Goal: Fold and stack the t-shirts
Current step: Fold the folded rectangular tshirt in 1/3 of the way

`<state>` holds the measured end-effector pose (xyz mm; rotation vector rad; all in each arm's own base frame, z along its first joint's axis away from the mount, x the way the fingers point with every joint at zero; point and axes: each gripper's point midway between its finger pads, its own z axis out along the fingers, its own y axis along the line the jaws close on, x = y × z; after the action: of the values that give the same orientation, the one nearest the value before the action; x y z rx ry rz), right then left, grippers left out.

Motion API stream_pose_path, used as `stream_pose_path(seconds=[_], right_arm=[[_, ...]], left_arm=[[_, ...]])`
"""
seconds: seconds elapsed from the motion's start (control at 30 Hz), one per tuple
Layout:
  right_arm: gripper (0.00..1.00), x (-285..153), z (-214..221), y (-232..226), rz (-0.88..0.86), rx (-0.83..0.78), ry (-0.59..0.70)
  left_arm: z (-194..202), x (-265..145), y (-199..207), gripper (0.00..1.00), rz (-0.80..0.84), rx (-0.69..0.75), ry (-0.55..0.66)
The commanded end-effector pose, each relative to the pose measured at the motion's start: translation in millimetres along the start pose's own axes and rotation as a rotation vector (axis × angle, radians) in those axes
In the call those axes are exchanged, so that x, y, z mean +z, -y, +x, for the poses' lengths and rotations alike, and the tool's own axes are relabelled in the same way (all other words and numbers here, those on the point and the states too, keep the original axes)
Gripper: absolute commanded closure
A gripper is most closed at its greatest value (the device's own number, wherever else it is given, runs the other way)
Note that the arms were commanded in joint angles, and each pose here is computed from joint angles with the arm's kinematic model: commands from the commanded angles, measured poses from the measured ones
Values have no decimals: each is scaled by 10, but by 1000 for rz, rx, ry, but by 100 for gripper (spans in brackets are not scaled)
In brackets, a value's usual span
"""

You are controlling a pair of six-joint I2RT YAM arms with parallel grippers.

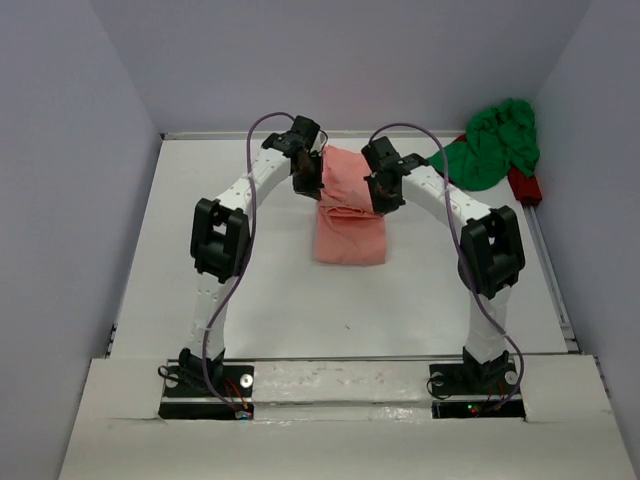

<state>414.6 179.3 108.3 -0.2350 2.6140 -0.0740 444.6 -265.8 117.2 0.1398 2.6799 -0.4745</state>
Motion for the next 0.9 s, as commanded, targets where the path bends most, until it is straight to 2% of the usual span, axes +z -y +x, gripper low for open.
stream_pose_path(seconds=[0.0, 0.43, 0.53, 0.67, 0.77, 0.87], right_arm=[[100, -4, -295, 0, -24, 15, 60], [100, 463, -424, -23, -29, 11, 31], [100, 593, -473, 16, -14, 7, 38], [84, 689, -588, 10, -6, -21, 73], [74, 717, -721, 39, -6, -33, 98], [55, 631, -955, 112, 6, -44, 152]], left_arm=[[-173, -40, 24, 100, 50, 24, 14], [-413, 358, 0, 100, 150, 37, 28], [-459, 372, -28, 86, 130, 48, 51], [-534, 307, 28, 66, 155, 70, 92], [-645, 224, 2, 57, 128, 75, 155], [-734, 119, 9, 51, 119, 62, 211]])
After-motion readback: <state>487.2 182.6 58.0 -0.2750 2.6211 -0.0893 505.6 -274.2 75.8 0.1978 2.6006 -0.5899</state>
